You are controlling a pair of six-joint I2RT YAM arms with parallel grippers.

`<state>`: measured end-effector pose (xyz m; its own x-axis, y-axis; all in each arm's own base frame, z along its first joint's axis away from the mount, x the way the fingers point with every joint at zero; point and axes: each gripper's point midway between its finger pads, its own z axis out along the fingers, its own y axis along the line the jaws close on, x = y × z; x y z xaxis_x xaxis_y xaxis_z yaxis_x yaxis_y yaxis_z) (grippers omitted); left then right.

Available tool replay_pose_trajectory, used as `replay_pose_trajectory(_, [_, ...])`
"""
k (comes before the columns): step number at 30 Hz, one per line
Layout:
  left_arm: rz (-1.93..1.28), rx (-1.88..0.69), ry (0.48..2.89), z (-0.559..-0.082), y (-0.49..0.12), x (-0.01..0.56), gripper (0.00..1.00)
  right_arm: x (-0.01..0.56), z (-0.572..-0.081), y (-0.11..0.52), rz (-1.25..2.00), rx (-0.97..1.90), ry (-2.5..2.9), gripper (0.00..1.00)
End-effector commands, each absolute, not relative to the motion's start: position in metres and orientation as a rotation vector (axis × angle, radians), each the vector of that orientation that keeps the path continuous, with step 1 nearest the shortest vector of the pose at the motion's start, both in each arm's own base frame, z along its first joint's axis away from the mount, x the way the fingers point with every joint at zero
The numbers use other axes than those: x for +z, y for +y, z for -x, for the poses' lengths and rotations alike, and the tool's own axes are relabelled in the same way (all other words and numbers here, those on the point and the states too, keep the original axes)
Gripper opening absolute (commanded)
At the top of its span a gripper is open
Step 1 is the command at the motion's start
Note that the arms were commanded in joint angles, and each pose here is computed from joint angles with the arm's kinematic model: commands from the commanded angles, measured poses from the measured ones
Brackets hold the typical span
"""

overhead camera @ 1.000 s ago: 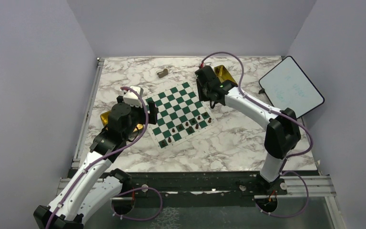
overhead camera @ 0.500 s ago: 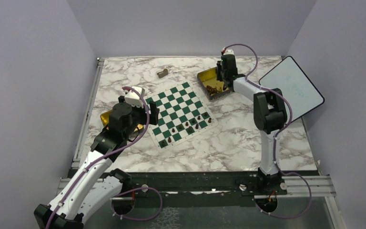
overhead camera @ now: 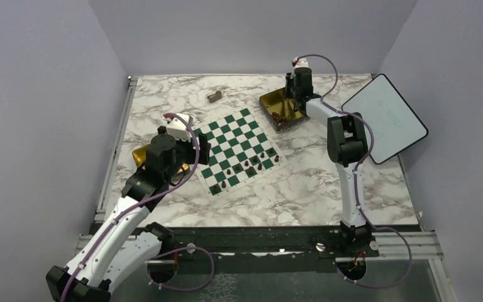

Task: Set up the chess pieces on the board
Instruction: Pick up the chess piece from the storage box.

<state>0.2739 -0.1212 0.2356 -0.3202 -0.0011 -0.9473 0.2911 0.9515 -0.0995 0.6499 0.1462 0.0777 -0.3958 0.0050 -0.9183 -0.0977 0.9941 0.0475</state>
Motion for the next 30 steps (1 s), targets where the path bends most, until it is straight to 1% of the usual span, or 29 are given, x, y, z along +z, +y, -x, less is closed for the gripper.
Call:
replay_pose_trajectory(1, [-0.216,-0.277,1.877,-0.276,-0.119,0.235,0.99,0.078,-0.665,0.15,0.084,0.144,1.926,0.3])
replay_pose_trajectory(20, [-0.207,-0.264,1.879,-0.277,-0.116,0.235,0.99,0.064,-0.669,0.15,0.127,0.129,1.934,0.28])
replay_pose_trajectory(27, [-0.202,-0.254,1.878,-0.278,-0.114,0.235,0.99,0.059,-0.674,0.153,0.142,0.134,1.936,0.21])
replay_pose_trajectory(30, [-0.197,-0.249,1.878,-0.278,-0.113,0.235,0.99,0.061,-0.675,0.154,0.158,0.135,1.93,0.16])
